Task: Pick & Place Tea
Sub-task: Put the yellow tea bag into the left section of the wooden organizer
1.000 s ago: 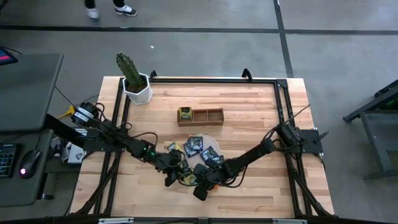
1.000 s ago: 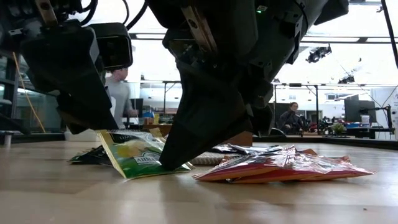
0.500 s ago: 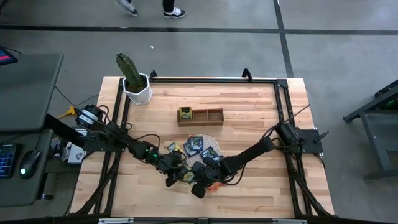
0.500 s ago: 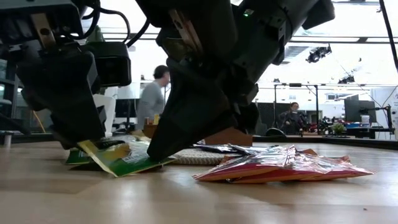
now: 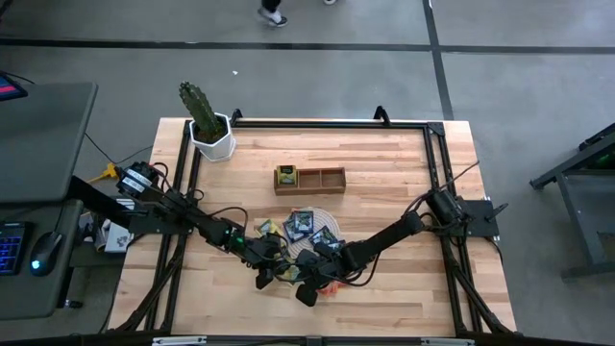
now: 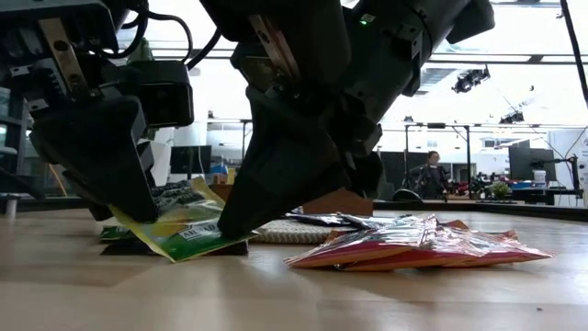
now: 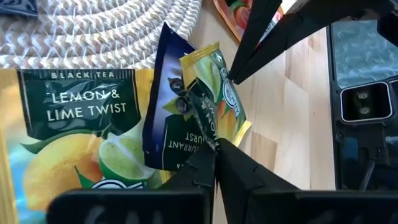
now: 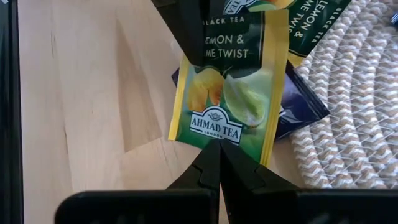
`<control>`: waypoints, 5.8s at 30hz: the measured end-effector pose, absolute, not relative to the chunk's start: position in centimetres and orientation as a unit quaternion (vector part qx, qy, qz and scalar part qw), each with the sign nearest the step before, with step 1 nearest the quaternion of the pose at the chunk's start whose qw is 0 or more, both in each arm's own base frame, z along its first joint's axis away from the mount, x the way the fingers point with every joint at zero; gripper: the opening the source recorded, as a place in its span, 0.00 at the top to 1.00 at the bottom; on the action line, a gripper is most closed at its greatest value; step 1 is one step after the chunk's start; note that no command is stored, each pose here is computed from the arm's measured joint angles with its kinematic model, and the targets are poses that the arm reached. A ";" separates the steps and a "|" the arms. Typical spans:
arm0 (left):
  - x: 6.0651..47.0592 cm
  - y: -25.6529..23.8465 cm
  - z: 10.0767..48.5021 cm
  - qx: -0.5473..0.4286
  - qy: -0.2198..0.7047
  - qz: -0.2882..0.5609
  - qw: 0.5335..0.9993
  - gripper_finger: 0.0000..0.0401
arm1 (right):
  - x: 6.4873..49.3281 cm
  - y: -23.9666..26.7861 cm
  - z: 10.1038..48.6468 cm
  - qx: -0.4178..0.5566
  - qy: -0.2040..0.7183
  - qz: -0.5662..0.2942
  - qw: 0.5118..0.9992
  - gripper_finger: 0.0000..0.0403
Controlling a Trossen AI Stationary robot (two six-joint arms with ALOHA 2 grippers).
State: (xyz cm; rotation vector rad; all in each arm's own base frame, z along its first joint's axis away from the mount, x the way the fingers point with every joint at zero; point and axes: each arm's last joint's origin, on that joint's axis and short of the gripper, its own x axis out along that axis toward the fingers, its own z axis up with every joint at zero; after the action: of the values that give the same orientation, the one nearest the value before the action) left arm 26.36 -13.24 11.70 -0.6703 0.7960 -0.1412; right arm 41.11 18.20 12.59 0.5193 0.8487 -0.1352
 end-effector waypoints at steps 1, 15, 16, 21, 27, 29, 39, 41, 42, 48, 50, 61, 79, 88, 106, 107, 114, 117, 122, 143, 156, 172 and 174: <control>26.4 -13.2 11.7 -0.319 0.380 -0.069 0.865 0.97 | 41.1 18.2 12.6 0.249 0.407 -0.065 0.877 1.00; 26.4 -13.2 12.9 -0.314 0.357 -0.085 0.876 1.00 | 41.1 18.4 12.7 0.262 0.405 -0.054 0.874 1.00; 26.4 -13.2 13.0 -0.314 0.354 -0.084 0.877 1.00 | 41.2 18.5 12.8 0.265 0.404 -0.048 0.874 1.00; 26.4 -13.2 13.0 -0.313 0.354 -0.082 0.877 1.00 | 41.3 18.7 12.9 0.280 0.406 -0.021 0.870 1.00; 26.4 -13.2 13.0 -0.314 0.355 -0.086 0.876 1.00 | 41.2 19.1 14.1 0.296 0.409 0.019 0.863 1.00; 26.4 -13.3 13.1 -0.315 0.354 -0.093 0.876 1.00 | 40.9 19.3 14.9 0.296 0.407 0.026 0.864 1.00; 25.8 -10.6 16.4 -0.274 0.337 -0.094 0.896 1.00 | 37.6 20.6 18.7 0.250 0.423 -0.019 0.870 1.00; 25.5 -9.5 17.2 -0.260 0.340 -0.083 0.900 1.00 | 37.0 20.6 19.2 0.248 0.430 -0.035 0.867 1.00; 25.3 -8.8 17.5 -0.255 0.341 -0.078 0.902 1.00 | 36.6 20.7 19.3 0.247 0.435 -0.043 0.865 1.00; 24.5 -4.7 20.0 -0.218 0.357 -0.053 0.907 1.00 | 35.6 21.2 19.2 0.250 0.458 -0.065 0.851 1.00; 24.4 -3.4 21.1 -0.195 0.376 -0.049 0.905 1.00 | 35.4 21.3 19.2 0.255 0.460 -0.069 0.848 1.00; 25.2 4.5 29.4 -0.003 0.485 0.006 0.875 1.00 | 35.4 21.2 19.2 0.270 0.455 -0.088 0.844 1.00; 29.9 11.3 26.6 0.085 0.614 -0.015 0.785 1.00 | 35.9 20.3 19.2 0.295 0.432 -0.134 0.842 1.00; 30.4 11.8 25.8 0.109 0.620 -0.013 0.777 1.00 | 35.9 20.3 19.2 0.304 0.429 -0.142 0.839 1.00; 29.7 11.6 25.7 0.114 0.650 -0.011 0.751 1.00 | 36.2 19.6 19.2 0.311 0.419 -0.160 0.838 1.00; 29.7 11.6 25.7 0.114 0.650 -0.011 0.752 1.00 | 36.2 19.6 19.2 0.312 0.418 -0.161 0.838 1.00; 29.7 11.6 25.7 0.114 0.653 -0.011 0.749 1.00 | 36.3 19.4 19.2 0.313 0.417 -0.163 0.837 1.00; 29.5 11.6 25.7 0.110 0.659 -0.010 0.744 1.00 | 36.3 19.4 19.2 0.313 0.417 -0.163 0.837 1.00; 29.5 11.5 25.7 0.093 0.657 -0.006 0.748 1.00 | 36.3 19.4 19.2 0.313 0.417 -0.164 0.838 1.00; 29.6 11.5 25.4 0.075 0.661 -0.009 0.747 0.85 | 36.4 19.3 19.2 0.309 0.412 -0.168 0.840 1.00; 29.5 11.4 25.4 0.076 0.666 -0.009 0.742 0.77 | 37.0 19.1 19.5 0.289 0.395 -0.143 0.860 1.00; 24.5 5.2 22.8 0.025 0.616 -0.078 0.783 0.99 | 39.7 15.3 20.2 0.265 0.362 -0.110 0.887 1.00; 23.8 4.3 21.2 0.001 0.607 -0.086 0.790 0.99 | 40.1 14.7 20.3 0.266 0.358 -0.105 0.889 1.00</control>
State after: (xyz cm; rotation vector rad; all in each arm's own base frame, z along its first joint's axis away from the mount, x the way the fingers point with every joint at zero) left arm 23.76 4.33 21.21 0.0031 1.3070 -0.1850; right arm 40.07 14.69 20.34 0.5530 0.7447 -0.2188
